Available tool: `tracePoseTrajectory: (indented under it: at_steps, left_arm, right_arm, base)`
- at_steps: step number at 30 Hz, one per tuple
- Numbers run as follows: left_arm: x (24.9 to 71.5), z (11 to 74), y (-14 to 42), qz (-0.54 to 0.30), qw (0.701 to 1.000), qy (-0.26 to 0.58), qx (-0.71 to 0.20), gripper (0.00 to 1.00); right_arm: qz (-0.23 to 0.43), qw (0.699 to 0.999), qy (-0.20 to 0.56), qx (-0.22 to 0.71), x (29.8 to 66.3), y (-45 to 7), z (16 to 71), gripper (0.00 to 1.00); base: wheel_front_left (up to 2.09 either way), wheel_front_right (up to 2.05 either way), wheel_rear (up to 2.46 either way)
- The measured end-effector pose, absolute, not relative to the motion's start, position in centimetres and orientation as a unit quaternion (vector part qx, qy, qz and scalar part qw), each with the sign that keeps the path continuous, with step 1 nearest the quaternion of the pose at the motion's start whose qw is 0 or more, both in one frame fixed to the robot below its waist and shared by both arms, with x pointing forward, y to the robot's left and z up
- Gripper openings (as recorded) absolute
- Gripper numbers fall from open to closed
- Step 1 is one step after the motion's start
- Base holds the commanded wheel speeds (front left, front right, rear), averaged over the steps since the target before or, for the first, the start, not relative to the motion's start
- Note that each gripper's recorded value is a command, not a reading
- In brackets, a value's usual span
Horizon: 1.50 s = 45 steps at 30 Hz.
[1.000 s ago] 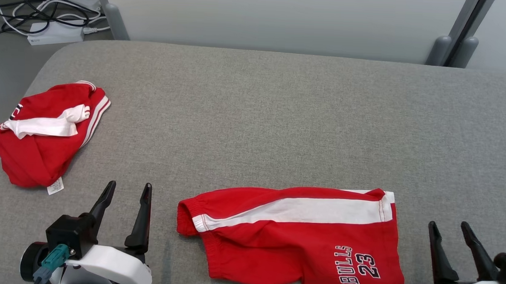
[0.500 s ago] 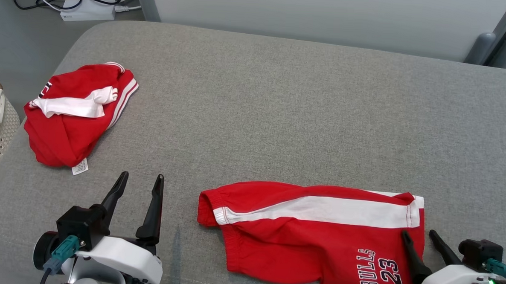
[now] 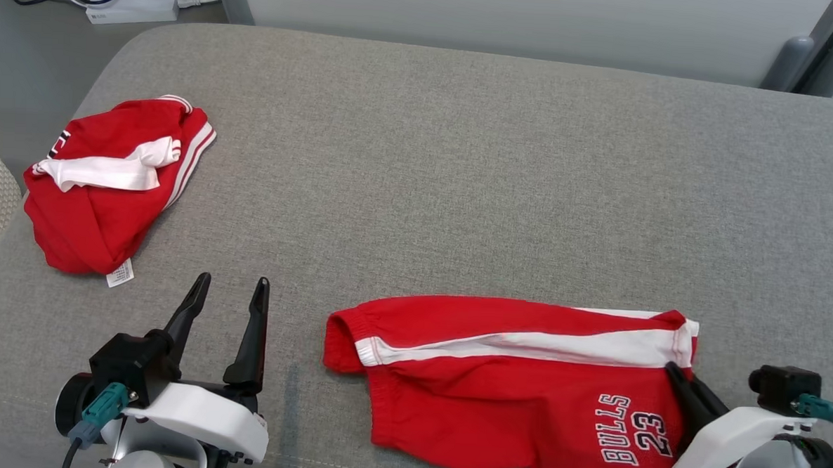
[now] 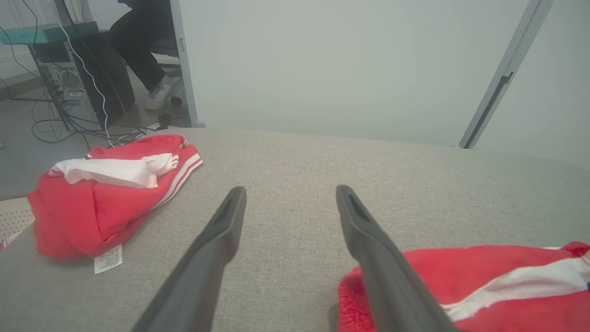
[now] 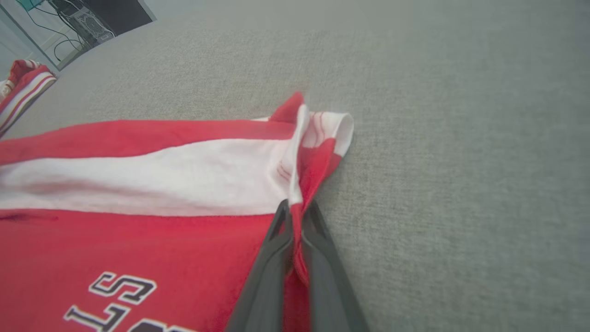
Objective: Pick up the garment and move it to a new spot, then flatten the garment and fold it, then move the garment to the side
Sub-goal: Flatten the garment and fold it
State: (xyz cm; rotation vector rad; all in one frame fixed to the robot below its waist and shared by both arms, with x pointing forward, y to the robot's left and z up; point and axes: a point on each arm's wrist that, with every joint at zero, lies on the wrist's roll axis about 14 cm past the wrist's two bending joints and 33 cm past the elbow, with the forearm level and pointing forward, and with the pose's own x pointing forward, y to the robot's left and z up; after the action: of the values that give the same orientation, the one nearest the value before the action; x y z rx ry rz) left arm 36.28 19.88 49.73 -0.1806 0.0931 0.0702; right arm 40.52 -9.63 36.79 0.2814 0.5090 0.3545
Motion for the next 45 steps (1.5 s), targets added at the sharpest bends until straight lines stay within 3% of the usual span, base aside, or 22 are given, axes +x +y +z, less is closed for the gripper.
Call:
tracePoseTrajectory:
  at_steps: [12, 16, 19, 23, 28, 34, 38, 45]
  left_arm:
    - [37.5, 49.9, 18.5, 0.009, 0.995, 0.042, -0.093, 1.0]
    - [37.8, 49.9, 18.0, 0.0, 0.995, 0.043, -0.094, 1.0]
    - [38.0, 49.8, 17.4, -0.007, 0.995, 0.045, -0.093, 1.0]
    - [38.3, 49.7, 17.0, -0.015, 0.995, 0.044, -0.092, 1.0]
    - [38.9, 50.1, 16.5, -0.023, 0.995, 0.039, -0.093, 1.0]
    - [39.0, 49.8, 16.0, -0.028, 0.994, 0.043, -0.097, 1.0]
    - [39.4, 50.1, 16.0, -0.029, 0.994, 0.038, -0.095, 1.0]
    - [39.2, 49.9, 16.4, -0.023, 0.994, 0.039, -0.095, 1.0]
  right_arm:
    - [0.034, 0.969, 0.209, 0.131, 42.5, -21.1, 37.6, 0.0]
    - [0.012, 0.97, 0.2, 0.141, 42.4, -22.4, 38.0, 0.0]
    - [-0.001, 0.963, 0.17, 0.208, 43.1, -21.5, 39.5, 0.0]
    - [0.036, 0.941, 0.131, 0.311, 44.5, -17.9, 43.0, 0.0]
    - [0.086, 0.925, 0.111, 0.352, 44.6, -15.2, 46.2, 0.0]
    - [0.193, 0.882, 0.11, 0.415, 43.8, -7.3, 50.3, 0.0]
    - [0.25, 0.86, 0.153, 0.418, 42.4, -2.4, 50.1, 0.0]
    - [0.307, 0.865, 0.185, 0.35, 42.5, 2.7, 48.4, 0.0]
  base:
    - [0.0, 0.0, 0.0]
    - [0.0, 0.0, 0.0]
    - [0.0, 0.0, 0.0]
    - [0.0, 0.0, 0.0]
    - [0.0, 0.0, 0.0]
    - [0.0, 0.0, 0.0]
    - [0.0, 0.0, 0.0]
    - [0.0, 0.0, 0.0]
